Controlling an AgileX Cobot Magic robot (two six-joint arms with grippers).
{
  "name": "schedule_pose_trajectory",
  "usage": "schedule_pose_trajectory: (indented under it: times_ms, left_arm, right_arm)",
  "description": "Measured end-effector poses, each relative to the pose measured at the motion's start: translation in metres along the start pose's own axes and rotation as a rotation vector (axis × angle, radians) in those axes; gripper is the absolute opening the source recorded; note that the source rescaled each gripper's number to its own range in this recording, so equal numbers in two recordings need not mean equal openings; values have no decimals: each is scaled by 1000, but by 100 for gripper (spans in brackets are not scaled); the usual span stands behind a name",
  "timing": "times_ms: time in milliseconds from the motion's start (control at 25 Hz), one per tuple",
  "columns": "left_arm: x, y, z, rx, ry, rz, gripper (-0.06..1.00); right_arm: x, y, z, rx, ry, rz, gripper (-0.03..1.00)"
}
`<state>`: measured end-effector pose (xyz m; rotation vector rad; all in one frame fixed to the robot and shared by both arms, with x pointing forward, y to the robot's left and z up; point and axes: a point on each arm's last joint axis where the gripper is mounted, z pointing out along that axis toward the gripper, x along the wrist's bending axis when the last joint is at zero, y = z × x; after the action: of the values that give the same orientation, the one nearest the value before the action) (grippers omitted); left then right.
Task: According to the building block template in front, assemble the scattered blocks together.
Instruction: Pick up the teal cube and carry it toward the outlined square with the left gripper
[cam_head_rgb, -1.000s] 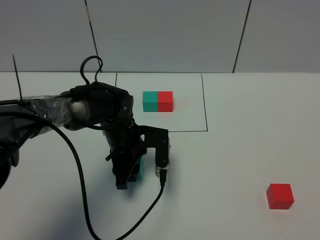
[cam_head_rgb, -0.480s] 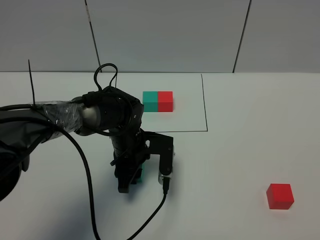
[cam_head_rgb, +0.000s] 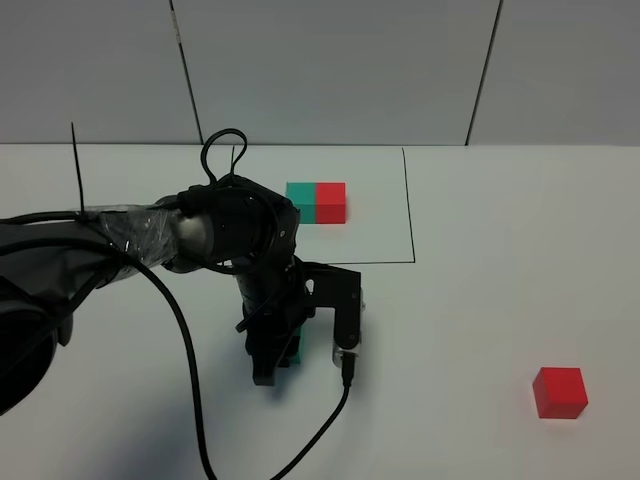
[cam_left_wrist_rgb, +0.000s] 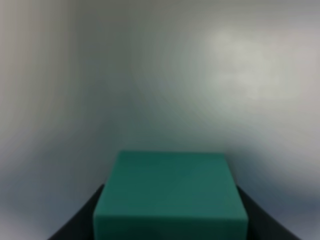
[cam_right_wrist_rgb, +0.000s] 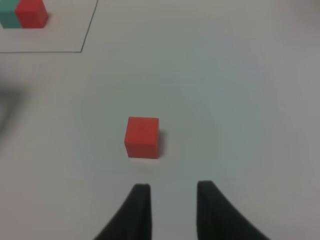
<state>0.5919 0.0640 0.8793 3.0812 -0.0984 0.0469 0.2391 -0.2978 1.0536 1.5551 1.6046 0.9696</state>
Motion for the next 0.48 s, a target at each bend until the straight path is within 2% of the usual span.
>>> schedule_pose_trajectory:
  times_ms: [480]
  left_arm:
    - [2,1,1,6,-8,-20,0]
  right_arm:
    - [0,0,0,0,0,1,0]
